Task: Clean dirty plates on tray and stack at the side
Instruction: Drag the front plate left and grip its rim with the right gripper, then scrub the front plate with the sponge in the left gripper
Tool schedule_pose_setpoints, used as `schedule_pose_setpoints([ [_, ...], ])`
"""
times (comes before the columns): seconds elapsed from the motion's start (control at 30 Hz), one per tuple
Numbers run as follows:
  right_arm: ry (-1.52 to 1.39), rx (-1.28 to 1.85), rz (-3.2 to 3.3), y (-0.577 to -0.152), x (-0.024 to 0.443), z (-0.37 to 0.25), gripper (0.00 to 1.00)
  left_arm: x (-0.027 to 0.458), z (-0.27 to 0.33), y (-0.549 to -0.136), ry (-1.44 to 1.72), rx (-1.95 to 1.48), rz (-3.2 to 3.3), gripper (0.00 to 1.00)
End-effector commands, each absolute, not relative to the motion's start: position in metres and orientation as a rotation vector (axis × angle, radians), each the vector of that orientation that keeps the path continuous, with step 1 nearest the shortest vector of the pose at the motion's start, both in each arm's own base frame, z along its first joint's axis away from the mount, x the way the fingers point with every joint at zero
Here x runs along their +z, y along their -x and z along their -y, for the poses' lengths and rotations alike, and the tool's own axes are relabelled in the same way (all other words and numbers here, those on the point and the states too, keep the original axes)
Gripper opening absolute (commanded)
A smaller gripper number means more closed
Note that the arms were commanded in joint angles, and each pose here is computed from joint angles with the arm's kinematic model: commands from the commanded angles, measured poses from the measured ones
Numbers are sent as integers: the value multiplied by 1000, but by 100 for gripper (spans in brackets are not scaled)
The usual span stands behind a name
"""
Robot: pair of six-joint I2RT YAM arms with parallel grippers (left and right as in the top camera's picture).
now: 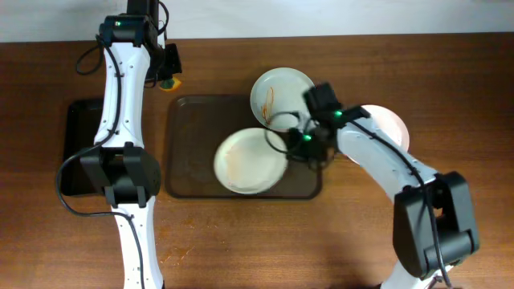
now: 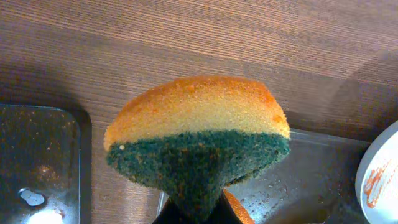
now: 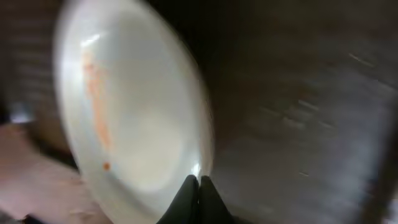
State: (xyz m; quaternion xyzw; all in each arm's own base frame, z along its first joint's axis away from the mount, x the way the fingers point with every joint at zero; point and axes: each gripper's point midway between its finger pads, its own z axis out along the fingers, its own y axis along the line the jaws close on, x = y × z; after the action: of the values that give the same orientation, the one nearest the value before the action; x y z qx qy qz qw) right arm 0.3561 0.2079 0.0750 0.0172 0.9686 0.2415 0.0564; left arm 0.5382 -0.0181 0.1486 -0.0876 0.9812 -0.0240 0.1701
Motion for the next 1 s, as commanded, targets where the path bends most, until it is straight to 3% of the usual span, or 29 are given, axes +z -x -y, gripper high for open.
schedule_pose_setpoints([
  [0.0, -105, 635, -2827, -371, 86, -250, 4, 150, 18, -537, 266, -67, -2787, 1],
  [0.13, -78, 581, -2821, -371, 44, -290, 8, 149, 18, -536, 267, -67, -2791, 1],
  [0.2, 20, 578, -2791, -384, 70, -291, 30, 149, 18, -535, 267, -65, -2798, 0],
  [0.3, 100, 562, -2780, -390, 117, -295, 43, 149, 18, -535, 267, -65, -2798, 1],
  [0.37, -95, 384, -2896, -377, 106, -261, 49, 149, 18, -535, 267, -65, -2798, 0],
  [0.53, -284, 294, -3078, -353, 36, -251, 44, 149, 18, -535, 267, -65, -2799, 1],
  [0.6, -362, 299, -3118, -352, 19, -250, 37, 149, 18, -535, 267, -65, -2799, 0],
  [0.63, -382, 344, -3130, -355, 13, -251, 31, 149, 18, -535, 267, -65, -2798, 1],
  [0.7, -374, 391, -3132, -357, 6, -259, 8, 149, 18, -535, 267, -65, -2798, 0],
  [0.73, -349, 441, -3098, -364, 7, -268, 4, 149, 18, -535, 267, -65, -2798, 0],
  [0.9, -303, 530, -2989, -389, -5, -292, 4, 147, 18, -530, 268, -62, -2819, 1],
  [0.97, -300, 537, -2981, -391, -4, -293, 17, 146, 19, -524, 230, -62, -2847, 0],
])
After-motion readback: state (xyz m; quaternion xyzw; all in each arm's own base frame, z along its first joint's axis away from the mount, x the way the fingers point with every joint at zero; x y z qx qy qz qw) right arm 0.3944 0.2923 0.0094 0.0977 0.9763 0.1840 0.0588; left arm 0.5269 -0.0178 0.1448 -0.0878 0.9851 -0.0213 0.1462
